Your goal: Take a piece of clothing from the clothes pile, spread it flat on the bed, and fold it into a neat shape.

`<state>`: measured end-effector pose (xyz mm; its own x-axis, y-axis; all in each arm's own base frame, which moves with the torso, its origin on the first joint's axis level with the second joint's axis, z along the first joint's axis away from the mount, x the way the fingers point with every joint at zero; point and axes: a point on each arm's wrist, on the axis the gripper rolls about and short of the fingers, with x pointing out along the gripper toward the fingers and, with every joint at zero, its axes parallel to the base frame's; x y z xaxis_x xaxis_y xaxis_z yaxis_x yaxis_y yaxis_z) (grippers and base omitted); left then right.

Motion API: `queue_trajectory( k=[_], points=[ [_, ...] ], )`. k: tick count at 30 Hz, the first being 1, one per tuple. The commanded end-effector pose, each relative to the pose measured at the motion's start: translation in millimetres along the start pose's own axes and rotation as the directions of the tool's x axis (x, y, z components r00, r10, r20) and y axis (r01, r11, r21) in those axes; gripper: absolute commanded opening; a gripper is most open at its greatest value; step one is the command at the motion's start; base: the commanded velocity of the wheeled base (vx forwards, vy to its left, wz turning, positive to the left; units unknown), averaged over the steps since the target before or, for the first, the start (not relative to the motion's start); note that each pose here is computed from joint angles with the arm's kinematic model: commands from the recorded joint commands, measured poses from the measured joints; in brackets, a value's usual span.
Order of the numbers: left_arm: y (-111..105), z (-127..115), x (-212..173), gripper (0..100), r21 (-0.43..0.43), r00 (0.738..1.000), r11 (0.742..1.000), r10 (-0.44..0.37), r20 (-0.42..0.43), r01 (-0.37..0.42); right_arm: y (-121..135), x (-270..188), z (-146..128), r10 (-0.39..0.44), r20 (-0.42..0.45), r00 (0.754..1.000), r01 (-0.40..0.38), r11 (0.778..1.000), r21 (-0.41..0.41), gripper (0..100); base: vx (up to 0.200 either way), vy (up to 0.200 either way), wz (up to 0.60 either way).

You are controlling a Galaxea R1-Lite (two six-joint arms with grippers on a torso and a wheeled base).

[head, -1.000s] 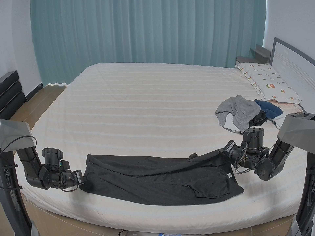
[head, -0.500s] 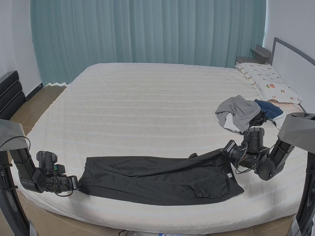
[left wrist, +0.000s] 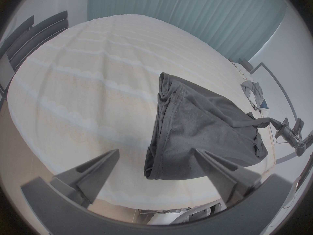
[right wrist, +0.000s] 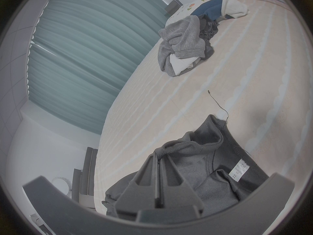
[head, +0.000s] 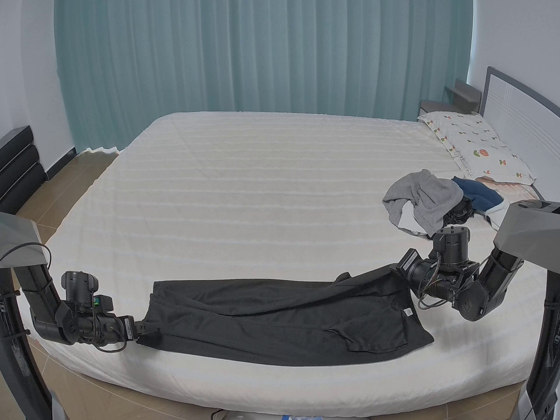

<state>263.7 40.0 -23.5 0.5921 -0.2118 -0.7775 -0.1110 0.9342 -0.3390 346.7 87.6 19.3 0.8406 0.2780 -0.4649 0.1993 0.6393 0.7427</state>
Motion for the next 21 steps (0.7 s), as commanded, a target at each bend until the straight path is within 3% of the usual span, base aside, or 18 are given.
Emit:
queue_trajectory(
  k=[1, 5, 9, 17, 21],
  points=[
    [-3.1, 18.9, 2.5, 100, -0.083, 0.998, 0.996, -0.013, 0.068, 0.018, 0.4, 0.0, 0.0, 0.002, 0.0, 1.0, -0.002, 1.0, 0.0, 0, 0.0, 0.0, 0.0],
    [-13.3, 48.5, 10.9, 100, -0.25, 0.987, 0.965, -0.035, 0.158, 0.074, 0.4, 0.0, 0.0, 0.002, 0.0, 1.0, -0.002, 1.0, 0.0, 0, 0.0, 0.0, 0.0],
    [-27.8, 68.4, 22.2, 100, -0.345, 0.976, 0.933, -0.026, 0.218, 0.102, 0.7, 0.0, -0.4, 0.002, -0.001, 1.0, -0.002, 1.0, -0.001, 0, 0.0, 0.0, 0.0],
    [-42.7, 62.4, 70.1, 100, -0.352, 0.976, 0.936, 0.087, 0.201, -0.011, -0.5, 0.8, -1.2, -0.001, -0.004, 1.0, 0.001, 1.0, 0.0, 0, 0.0, 0.0, 0.0],
    [-46.9, 56.9, 69.6, 100, -0.341, 0.979, 0.94, 0.087, 0.184, -0.019, -0.9, 1.1, -1.4, -0.003, -0.004, 1.0, 0.003, 1.0, 0.0, 0, 0.0, 0.0, 0.0]
  ],
)
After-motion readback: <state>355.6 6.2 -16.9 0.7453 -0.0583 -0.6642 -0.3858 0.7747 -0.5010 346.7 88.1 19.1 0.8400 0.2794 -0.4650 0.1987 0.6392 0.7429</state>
